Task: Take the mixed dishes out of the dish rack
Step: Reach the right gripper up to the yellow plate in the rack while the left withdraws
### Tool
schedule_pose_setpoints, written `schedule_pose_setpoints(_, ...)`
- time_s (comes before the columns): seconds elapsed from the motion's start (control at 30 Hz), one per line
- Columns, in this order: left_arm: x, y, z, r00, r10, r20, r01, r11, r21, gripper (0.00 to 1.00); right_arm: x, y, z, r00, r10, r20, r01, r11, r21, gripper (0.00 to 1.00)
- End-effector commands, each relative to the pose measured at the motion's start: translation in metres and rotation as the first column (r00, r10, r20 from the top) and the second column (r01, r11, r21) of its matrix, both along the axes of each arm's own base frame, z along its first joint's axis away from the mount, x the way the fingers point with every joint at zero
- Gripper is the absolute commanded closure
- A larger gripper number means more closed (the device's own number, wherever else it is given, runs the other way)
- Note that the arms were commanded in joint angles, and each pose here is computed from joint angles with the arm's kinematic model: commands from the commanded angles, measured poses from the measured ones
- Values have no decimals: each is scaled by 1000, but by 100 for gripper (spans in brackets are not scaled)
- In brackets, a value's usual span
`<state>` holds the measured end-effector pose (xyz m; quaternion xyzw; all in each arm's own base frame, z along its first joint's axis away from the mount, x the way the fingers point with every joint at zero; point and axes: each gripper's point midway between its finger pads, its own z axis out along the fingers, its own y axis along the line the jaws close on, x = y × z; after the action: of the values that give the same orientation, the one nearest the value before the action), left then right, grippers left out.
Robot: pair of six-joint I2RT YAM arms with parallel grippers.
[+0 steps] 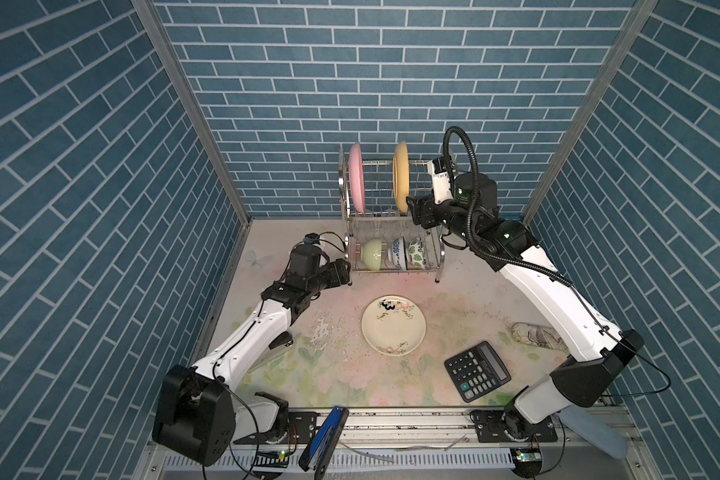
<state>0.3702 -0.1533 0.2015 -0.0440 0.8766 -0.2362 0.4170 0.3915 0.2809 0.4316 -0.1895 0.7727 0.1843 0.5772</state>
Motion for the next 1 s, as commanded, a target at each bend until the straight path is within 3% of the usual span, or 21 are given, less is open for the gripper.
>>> schedule_pose_setpoints(0.0,20,-4,10,998,-12,63,11,1000,8,21,1,10,20,997,82,9,-82,994,75,27)
schedule_pose_setpoints(0.23,53,0,-5,999,31,41,-33,997,64,28,15,20,18,993,119,-24,-116,987,110,28)
schedule_pose_setpoints(0.67,89,-3,-30,999,44,7,-44,997,59,30,48,23,20,994,107,-23,-102,983,151,42)
schedule_pose_setpoints(0.97,98,-8,-34,1000,26,-4,-26,999,45,43,72,41,10,988,146,-50,-134,972,195,53)
